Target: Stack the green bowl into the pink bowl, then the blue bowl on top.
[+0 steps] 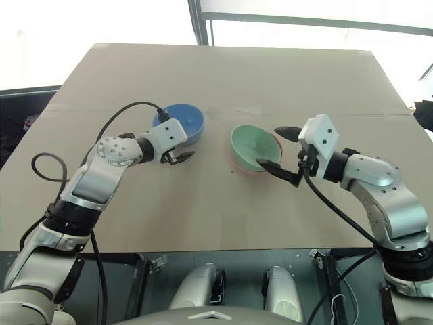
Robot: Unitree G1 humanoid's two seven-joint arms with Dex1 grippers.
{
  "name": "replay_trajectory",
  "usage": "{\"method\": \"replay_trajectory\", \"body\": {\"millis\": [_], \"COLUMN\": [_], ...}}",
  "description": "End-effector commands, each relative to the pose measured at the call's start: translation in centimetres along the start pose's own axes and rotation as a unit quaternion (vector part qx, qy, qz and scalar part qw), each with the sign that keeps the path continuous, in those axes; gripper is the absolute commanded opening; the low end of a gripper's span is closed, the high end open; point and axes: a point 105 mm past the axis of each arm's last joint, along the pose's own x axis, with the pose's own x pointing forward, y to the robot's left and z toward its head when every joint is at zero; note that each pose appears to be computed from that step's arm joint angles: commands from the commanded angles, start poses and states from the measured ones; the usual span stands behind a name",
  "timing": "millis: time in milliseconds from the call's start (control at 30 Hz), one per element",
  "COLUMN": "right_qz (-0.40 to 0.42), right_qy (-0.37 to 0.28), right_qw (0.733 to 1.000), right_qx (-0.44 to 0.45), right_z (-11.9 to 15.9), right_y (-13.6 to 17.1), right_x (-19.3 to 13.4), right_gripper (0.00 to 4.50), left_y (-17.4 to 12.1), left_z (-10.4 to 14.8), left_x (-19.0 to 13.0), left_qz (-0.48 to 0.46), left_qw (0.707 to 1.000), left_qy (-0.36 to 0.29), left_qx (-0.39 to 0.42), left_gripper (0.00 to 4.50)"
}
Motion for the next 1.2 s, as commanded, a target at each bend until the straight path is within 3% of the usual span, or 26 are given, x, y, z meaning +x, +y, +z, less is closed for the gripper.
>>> {"method": "replay_trajectory", "body": {"millis": [33, 67, 100, 167, 200, 400, 567, 633, 700, 800, 867, 1000, 1200], "right_qz": [-0.013, -0.017, -0.022, -0.028, -0.031, -0.047, -0.068, -0.084, -0.103, -0.130, -0.139, -0.126, -0.150], "right_qy": [-0.013, -0.012, -0.013, -0.014, -0.015, -0.013, -0.006, -0.003, 0.003, 0.013, 0.007, -0.010, 0.030], "right_qw": [0.999, 0.999, 0.999, 0.999, 0.999, 0.998, 0.996, 0.995, 0.993, 0.990, 0.989, 0.991, 0.987], "right_qx": [-0.032, -0.035, -0.037, -0.038, -0.038, -0.044, -0.049, -0.050, -0.052, -0.058, -0.056, -0.048, -0.048], "right_z": [1.5, 1.5, 1.5, 1.5, 1.5, 1.2, 0.7, 0.5, 0.2, -0.4, -0.3, 0.6, 0.0], "right_y": [-0.4, -0.5, -0.6, -0.7, -0.7, -1.0, -1.4, -1.7, -2.1, -2.6, -2.5, -0.6, 0.4], "right_x": [-1.5, -1.7, -1.8, -1.9, -1.9, -2.0, -2.1, -2.3, -2.7, -3.6, -4.2, -6.1, -8.7], "right_gripper": [4.44, 4.44, 4.50, 4.50, 4.50, 4.50, 4.50, 4.50, 4.50, 4.50, 4.50, 4.50, 4.50], "left_y": [1.1, 1.1, 1.1, 1.2, 1.3, 1.7, 1.8, 2.2, 2.4, 1.1, 0.3, -1.1, -2.8], "left_z": [0.5, 0.4, 0.4, 0.5, 0.6, 1.0, 2.8, 4.8, 8.4, 14.0, 15.8, 17.2, 16.6], "left_x": [-0.2, -0.1, 0.0, 0.1, 0.1, 0.2, -0.1, -0.4, -1.1, -2.9, -3.6, -4.1, -2.7], "left_qz": [0.019, 0.017, 0.016, 0.015, 0.017, 0.020, 0.001, -0.008, -0.029, -0.093, -0.131, -0.199, -0.256], "left_qw": [1.000, 1.000, 1.000, 1.000, 1.000, 1.000, 0.999, 0.997, 0.987, 0.950, 0.930, 0.904, 0.880], "left_qy": [-0.004, -0.002, -0.002, -0.003, -0.005, -0.010, -0.044, -0.082, -0.151, -0.290, -0.330, -0.354, -0.345], "left_qx": [0.014, 0.018, 0.019, 0.022, 0.022, 0.021, 0.019, 0.012, 0.036, 0.074, 0.098, 0.133, 0.202], "left_gripper": [3.60, 3.60, 3.21, 2.95, 2.38, 0.03, 0.01, 0.01, 0.01, 0.01, 0.01, 0.01, 0.01]}}
